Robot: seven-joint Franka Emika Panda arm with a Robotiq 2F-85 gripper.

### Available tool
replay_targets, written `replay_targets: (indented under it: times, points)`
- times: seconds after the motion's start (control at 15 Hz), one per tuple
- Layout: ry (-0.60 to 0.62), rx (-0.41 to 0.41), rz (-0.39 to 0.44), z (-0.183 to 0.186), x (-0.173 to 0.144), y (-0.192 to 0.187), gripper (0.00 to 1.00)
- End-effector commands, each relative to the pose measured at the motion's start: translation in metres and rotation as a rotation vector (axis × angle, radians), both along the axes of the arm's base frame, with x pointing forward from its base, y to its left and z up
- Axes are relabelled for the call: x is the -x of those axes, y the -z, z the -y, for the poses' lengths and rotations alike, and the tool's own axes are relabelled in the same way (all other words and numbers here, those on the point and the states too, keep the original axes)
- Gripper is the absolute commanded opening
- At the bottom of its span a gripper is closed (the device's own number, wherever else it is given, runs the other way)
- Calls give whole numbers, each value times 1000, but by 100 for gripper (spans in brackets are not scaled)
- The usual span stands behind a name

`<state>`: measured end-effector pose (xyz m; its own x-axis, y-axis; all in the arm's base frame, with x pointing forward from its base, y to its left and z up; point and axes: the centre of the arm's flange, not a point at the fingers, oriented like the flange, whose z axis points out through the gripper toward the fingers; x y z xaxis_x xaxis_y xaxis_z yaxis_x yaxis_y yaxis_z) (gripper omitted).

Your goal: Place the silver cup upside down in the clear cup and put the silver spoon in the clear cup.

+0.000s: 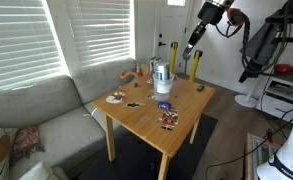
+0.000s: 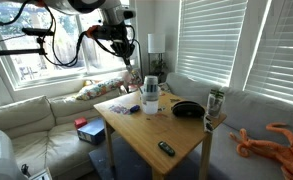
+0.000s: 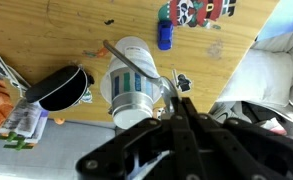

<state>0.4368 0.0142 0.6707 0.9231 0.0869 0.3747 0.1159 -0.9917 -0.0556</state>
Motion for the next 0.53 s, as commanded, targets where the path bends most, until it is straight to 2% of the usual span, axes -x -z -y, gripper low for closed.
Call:
replay_targets:
  times: [0.0,0.47]
  points:
    - [-69,-32,-5,-8,-12,-10,1]
    - [-164,-75,25,-21,-29,-8,1]
